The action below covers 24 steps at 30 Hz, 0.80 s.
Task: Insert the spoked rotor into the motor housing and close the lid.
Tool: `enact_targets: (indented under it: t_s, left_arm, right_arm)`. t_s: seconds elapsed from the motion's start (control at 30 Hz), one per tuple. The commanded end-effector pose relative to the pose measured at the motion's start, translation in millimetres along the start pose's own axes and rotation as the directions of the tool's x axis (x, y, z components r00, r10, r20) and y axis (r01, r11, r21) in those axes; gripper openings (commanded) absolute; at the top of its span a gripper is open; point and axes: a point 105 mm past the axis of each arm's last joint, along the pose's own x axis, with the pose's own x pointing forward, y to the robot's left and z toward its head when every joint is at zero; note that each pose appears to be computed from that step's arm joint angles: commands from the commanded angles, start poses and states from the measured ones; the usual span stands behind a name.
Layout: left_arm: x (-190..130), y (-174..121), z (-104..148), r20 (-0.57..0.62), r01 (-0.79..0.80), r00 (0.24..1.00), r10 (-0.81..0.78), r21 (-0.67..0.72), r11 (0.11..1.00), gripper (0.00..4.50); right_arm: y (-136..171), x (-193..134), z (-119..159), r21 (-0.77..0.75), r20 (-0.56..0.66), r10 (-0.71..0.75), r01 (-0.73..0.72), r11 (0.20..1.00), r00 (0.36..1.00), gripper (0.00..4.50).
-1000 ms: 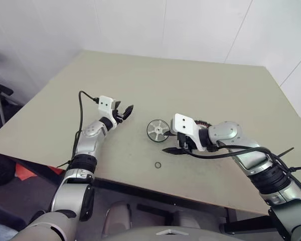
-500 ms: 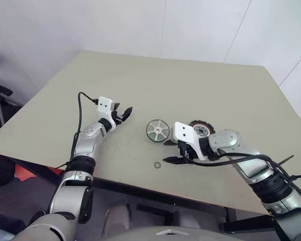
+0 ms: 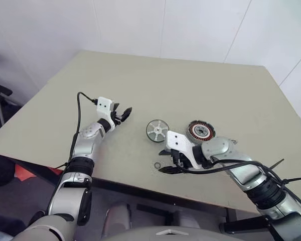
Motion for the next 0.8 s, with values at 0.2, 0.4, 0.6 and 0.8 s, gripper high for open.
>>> enact_targets:
  t_s: [0.2, 0.4, 0.6, 0.8]
  left_arm:
    - [1.7, -0.8, 17.8, 0.042, 0.013, 0.999, -0.014, 0.038, 0.999, 3.69]
    - [0.0, 0.1, 17.5, 0.038, 0.014, 0.999, -0.015, 0.044, 0.999, 3.69]
    - [-2.2, 2.3, 19.3, 0.032, 0.014, 0.999, -0.016, 0.05, 0.999, 3.69]
    - [-2.1, 1.5, 20.0, 0.028, 0.017, 0.999, -0.019, 0.055, 0.998, 3.69]
  right_arm:
    - [-8.1, -7.2, 9.0, -0.048, 0.018, 0.007, -0.007, 0.999, 1.0, 2.93]
    - [-6.1, -1.9, -8.2, -0.07, -0.031, 0.003, -0.005, 0.998, 1.0, 2.93]
    - [-0.8, 6.5, -18.9, -0.094, -0.053, 0.011, -0.016, 0.995, 0.999, 2.93]
    - [2.1, 8.8, -19.2, -0.121, -0.044, 0.029, -0.034, 0.992, 0.999, 2.93]
